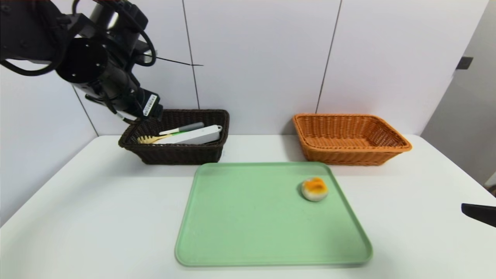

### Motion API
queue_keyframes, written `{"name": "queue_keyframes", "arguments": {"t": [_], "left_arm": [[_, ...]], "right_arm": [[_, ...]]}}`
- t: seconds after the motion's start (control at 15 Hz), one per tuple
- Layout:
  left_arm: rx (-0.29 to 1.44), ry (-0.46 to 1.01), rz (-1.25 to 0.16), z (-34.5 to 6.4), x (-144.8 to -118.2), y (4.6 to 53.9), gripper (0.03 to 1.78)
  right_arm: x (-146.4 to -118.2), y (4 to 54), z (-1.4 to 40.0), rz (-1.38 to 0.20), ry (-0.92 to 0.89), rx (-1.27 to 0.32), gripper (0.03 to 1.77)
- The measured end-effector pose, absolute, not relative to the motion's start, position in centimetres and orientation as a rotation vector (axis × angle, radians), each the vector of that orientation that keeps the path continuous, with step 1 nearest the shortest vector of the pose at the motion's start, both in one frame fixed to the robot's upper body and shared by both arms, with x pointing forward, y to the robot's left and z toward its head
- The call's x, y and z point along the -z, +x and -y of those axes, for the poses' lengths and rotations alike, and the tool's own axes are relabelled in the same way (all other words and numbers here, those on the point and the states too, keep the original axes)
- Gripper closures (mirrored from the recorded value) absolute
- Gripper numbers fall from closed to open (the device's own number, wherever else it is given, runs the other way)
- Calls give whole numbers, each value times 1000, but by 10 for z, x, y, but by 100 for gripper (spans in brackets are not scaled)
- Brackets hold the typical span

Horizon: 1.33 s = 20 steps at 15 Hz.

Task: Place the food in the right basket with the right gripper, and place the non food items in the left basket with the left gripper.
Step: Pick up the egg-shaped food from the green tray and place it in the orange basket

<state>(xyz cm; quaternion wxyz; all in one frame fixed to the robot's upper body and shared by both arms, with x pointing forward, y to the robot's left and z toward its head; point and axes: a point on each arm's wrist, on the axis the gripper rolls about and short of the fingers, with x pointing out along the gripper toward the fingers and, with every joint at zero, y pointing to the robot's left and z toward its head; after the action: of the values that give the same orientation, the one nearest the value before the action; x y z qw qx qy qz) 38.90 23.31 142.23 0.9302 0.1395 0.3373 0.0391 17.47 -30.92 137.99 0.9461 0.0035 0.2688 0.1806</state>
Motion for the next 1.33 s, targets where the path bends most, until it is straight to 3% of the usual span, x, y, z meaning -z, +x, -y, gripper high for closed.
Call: {"name": "queue_keyframes", "arguments": {"t": [0.2, 0.53, 0.87, 1.33], "left_arm": [[-6, 129, -802, -243, -1422, 350, 20], [153, 169, -914, -238, -1395, 284, 15], [268, 179, -829, -235, -1394, 248, 14], [420, 131, -682, -227, -1397, 254, 12]], "right_arm": [[-1382, 204, 300, -609, 2, -367, 10], [-1372, 262, 276, -738, -33, -398, 10], [-1350, 316, 234, -863, -86, -471, 10], [-1318, 370, 200, -965, -119, -473, 10]]}}
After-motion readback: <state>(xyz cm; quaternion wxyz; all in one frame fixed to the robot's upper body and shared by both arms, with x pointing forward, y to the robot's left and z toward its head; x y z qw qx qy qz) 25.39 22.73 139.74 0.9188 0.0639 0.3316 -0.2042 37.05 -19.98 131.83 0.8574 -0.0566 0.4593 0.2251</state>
